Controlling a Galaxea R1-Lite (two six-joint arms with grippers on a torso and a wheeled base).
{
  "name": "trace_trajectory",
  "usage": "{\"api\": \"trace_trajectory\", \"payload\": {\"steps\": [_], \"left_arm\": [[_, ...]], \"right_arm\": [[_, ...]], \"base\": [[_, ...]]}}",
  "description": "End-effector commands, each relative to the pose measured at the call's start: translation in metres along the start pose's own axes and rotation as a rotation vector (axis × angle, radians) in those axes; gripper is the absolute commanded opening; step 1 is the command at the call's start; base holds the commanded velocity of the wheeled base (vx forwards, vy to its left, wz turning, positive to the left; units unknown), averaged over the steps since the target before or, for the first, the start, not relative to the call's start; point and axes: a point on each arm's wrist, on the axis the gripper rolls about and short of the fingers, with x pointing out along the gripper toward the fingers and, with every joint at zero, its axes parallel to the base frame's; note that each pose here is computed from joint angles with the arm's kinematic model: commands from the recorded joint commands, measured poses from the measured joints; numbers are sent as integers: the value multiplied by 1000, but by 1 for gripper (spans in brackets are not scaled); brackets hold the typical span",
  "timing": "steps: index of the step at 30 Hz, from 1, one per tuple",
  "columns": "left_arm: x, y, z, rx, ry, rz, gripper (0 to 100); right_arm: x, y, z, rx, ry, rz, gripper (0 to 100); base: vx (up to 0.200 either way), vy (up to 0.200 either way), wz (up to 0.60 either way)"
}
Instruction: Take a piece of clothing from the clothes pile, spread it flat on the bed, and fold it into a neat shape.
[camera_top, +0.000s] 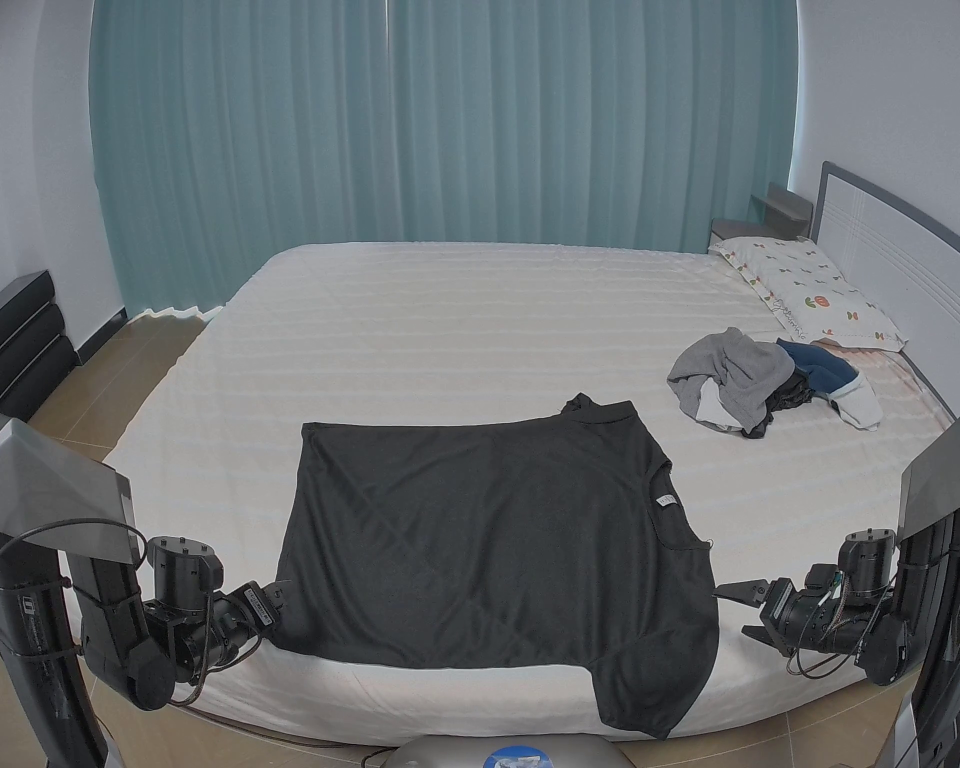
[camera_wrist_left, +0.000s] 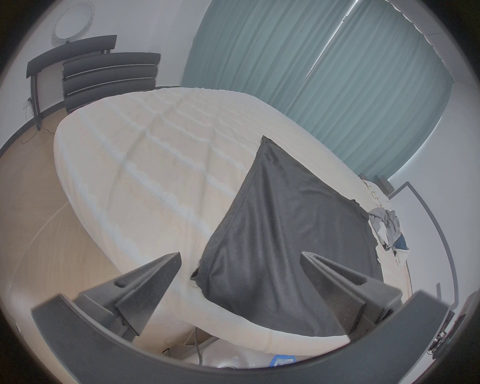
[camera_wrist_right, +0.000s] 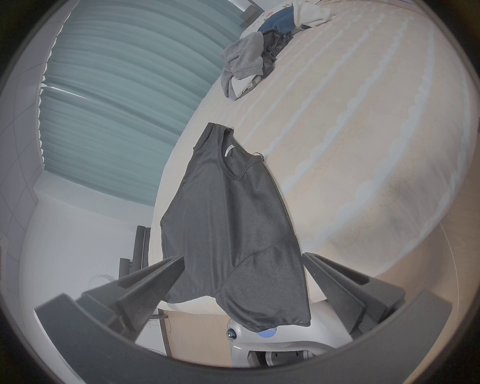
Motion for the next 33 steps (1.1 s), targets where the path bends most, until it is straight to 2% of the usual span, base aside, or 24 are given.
{"api": "trace_trajectory", "payload": {"steps": [1, 7, 17, 33], "left_arm": [[1, 2, -2, -7, 11, 10, 100], [5, 4, -5, -19, 27, 19, 100], [28, 1, -6, -73, 29, 14, 100], [54, -5, -14, -44, 53, -12, 100]], "right_arm": [[-2, 0, -1, 0, 1, 0, 100], [-1, -1, -2, 1, 3, -2, 100], [-1, 0, -1, -1, 2, 1, 100], [0, 0, -1, -2, 0, 3, 100]], "base": [[0, 0, 0], [-200, 0, 0], [0, 0, 0], [0, 0, 0]]}}
